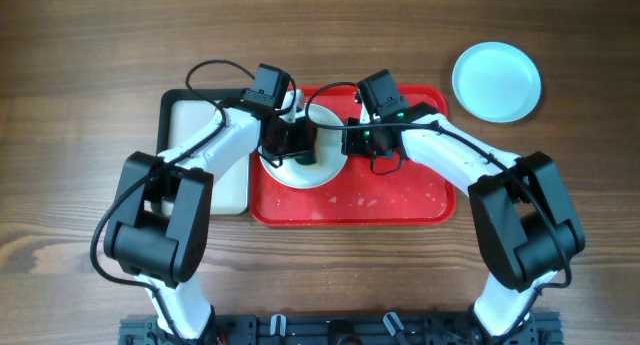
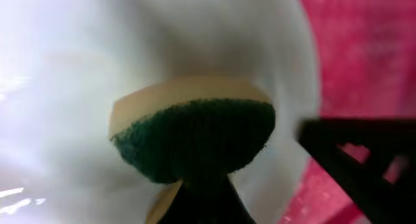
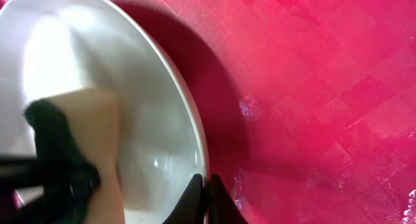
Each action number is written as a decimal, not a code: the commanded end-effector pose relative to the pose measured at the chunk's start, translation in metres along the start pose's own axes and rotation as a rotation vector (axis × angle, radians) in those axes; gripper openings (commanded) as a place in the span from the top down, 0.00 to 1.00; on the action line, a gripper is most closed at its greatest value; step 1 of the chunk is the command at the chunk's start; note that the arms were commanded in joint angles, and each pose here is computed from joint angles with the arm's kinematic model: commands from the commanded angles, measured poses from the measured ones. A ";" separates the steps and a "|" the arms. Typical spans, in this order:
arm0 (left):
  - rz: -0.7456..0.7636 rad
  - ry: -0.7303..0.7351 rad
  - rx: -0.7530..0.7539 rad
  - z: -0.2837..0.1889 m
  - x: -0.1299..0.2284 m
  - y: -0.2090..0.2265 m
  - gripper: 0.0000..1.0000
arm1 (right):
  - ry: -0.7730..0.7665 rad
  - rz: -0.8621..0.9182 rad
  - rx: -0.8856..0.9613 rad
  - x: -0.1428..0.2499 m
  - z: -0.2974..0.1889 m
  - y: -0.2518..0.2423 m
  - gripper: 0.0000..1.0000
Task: Clean dirty plates on tray and stack at the side
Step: 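Move the sponge left and drop it into the white basin, then lift the white plate off the red tray with the right gripper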
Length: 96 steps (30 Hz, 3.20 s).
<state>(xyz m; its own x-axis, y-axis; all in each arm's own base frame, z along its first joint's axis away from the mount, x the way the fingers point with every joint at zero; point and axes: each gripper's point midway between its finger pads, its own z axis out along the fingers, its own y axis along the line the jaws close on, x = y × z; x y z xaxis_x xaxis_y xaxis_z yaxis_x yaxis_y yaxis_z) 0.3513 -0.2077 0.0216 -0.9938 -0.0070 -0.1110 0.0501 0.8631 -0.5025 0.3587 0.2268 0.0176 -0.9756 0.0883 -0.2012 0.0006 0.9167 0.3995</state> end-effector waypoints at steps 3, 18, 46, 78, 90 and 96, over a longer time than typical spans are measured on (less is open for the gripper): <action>0.162 -0.093 0.168 -0.053 -0.011 -0.052 0.96 | 0.017 -0.011 0.003 0.005 0.005 -0.002 0.96; -0.079 -0.262 -0.575 -0.181 0.002 0.118 0.96 | 0.017 -0.011 0.003 0.005 0.005 -0.002 0.96; -0.135 -0.249 -0.603 -0.140 0.035 0.181 0.54 | 0.013 -0.011 0.007 0.004 0.005 -0.002 0.95; -0.397 -0.813 -0.527 -0.296 -0.042 0.182 0.00 | -0.054 -0.030 0.096 0.000 0.008 -0.004 0.57; -0.397 -0.813 -0.527 -0.296 -0.042 0.182 0.00 | -0.029 0.019 0.121 0.009 0.023 -0.009 0.64; -0.397 -0.813 -0.527 -0.296 -0.042 0.182 0.00 | -0.057 0.011 0.106 -0.002 0.019 -0.004 0.96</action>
<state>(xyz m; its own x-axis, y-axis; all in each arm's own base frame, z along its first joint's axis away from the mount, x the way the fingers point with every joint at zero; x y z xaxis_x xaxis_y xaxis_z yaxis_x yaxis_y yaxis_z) 0.3715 0.0967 0.1869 -0.5652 -0.4942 -0.6605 -0.4996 0.8422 -0.2027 0.3604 0.2320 0.0043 -0.9626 0.1081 -0.2484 0.0253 0.9489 0.3147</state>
